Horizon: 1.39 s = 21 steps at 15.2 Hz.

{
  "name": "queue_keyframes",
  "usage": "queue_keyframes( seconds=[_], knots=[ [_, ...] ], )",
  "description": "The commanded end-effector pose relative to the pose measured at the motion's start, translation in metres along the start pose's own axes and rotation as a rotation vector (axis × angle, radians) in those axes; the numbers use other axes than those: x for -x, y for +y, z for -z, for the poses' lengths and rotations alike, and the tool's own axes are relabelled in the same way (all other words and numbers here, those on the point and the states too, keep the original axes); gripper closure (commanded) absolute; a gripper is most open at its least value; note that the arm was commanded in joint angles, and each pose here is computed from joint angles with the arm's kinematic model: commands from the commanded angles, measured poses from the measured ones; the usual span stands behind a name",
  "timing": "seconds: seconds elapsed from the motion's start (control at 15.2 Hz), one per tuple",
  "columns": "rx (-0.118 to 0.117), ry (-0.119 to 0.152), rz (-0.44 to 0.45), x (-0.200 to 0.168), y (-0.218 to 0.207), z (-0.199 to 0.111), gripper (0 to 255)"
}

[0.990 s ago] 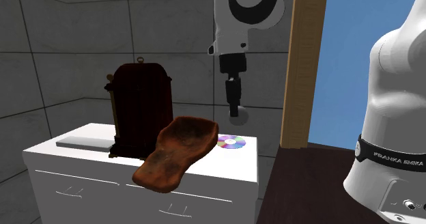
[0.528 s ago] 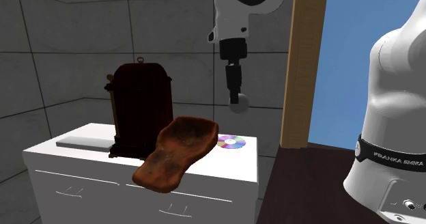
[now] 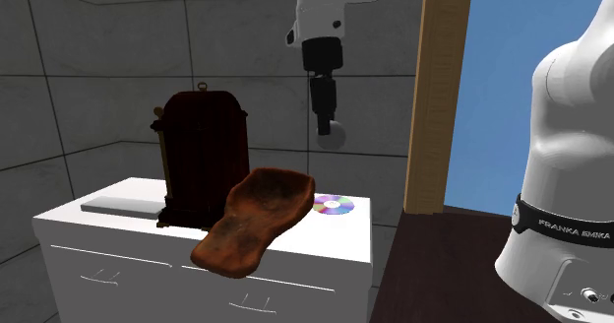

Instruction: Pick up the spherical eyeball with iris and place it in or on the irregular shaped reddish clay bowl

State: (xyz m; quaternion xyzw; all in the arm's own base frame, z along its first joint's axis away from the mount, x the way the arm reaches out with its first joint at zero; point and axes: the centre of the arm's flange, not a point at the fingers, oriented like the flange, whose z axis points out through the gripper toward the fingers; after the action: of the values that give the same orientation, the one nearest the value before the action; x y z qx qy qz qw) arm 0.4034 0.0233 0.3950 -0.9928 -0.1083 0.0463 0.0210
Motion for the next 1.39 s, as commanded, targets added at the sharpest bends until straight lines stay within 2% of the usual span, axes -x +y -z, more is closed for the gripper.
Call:
queue_keyframes(
  seconds=[0.0,0.53,1.32],
  knots=[
    [0.0,0.0,0.0,-0.023,-0.009,0.005,255],
    [0.0,0.0,0.0,-0.124,-0.051,0.021,255],
    [0.0,0.0,0.0,-0.13,-0.048,-0.042,255]
  ],
)
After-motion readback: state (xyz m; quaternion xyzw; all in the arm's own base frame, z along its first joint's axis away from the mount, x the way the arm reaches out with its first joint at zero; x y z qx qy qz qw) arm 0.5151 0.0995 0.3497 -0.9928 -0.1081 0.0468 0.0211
